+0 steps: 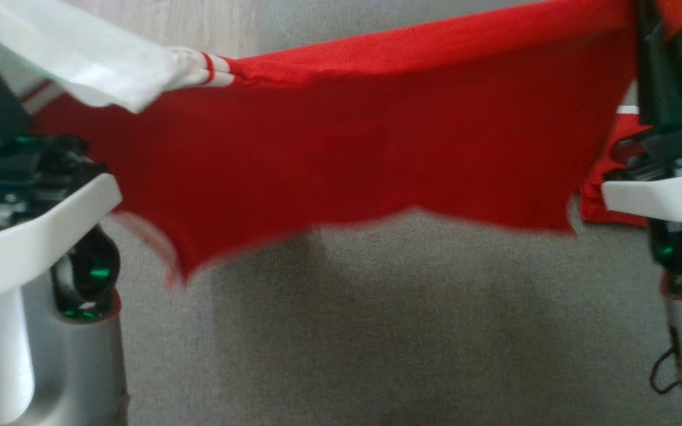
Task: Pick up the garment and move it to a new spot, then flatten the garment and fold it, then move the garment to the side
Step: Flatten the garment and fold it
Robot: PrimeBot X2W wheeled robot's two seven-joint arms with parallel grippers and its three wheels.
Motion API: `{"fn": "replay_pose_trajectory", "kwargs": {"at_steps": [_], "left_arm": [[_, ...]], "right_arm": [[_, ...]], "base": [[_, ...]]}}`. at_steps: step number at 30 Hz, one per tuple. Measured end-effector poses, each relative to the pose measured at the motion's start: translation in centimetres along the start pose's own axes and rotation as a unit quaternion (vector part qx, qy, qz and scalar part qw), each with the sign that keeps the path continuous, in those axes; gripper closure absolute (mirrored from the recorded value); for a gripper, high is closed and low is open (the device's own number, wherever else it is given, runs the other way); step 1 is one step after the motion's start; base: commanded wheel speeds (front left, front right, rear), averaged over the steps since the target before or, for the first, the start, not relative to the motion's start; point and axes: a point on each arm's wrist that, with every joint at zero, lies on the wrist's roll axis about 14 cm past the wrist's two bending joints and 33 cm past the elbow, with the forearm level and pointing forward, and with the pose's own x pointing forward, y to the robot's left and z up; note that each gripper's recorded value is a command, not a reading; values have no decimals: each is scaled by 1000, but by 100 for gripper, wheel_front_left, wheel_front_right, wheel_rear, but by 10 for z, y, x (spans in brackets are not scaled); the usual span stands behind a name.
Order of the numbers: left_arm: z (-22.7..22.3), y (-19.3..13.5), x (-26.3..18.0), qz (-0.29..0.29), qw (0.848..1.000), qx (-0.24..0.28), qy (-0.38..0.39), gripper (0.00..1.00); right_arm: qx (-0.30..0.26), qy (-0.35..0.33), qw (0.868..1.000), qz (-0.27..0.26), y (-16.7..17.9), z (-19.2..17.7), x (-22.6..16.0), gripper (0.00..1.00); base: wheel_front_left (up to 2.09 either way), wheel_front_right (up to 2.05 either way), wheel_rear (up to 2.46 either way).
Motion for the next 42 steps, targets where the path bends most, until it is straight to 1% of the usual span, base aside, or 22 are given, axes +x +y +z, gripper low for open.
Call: {"fn": "replay_pose_trajectory", "kwargs": {"at_steps": [4,5,8,11,13,15,18,22,23,26,28,31,33,35,38,42], "left_arm": [[41,-23,12,-28,998,-8,-52,100],[41,-23,12,-28,998,-8,-52,100],[61,-34,15,-38,997,-10,-70,100],[67,-37,19,-40,997,-12,-66,100],[60,-33,25,-36,998,-6,-50,100],[40,-25,32,-26,999,-12,-20,100],[-5,-5,43,-12,999,-9,41,100],[-66,34,69,2,995,25,101,100],[-80,43,77,3,993,36,110,100],[-116,66,101,12,991,49,123,100],[-134,77,116,15,991,58,118,100],[-154,91,131,25,991,65,111,100],[-165,100,134,28,991,70,114,100],[-173,109,130,34,989,75,126,100],[-188,118,116,38,984,83,152,100],[-215,128,80,55,975,76,203,100]], "right_arm": [[-26,-27,999,8,2,35,-1,100],[-26,-27,999,8,2,35,-1,100],[-37,-39,999,6,1,55,-3,100],[-39,-39,998,1,0,64,-4,100],[-41,-26,999,-4,-1,58,-4,100],[-41,-9,999,-9,-4,47,-1,100],[-18,23,999,-13,-9,19,11,100],[-6,55,998,-5,-20,-20,52,100],[-14,62,998,1,-23,-30,64,100],[-42,69,997,2,-42,-53,106,100],[-56,60,997,-3,-54,-64,131,100],[-72,41,996,-12,-69,-77,161,100],[-77,31,996,-18,-75,-85,174,100],[-73,34,997,-20,-76,-100,179,100],[-62,65,996,-16,-71,-135,175,100],[-45,130,990,-10,-62,-188,152,100]], "base": [[0,0,0],[0,0,0],[0,0,0],[0,0,0],[0,0,0],[0,0,0],[0,0,0],[0,0,0],[0,0,0],[0,0,0],[0,0,0],[0,0,0],[0,0,0],[0,0,0],[0,0,0],[0,0,0]]}}
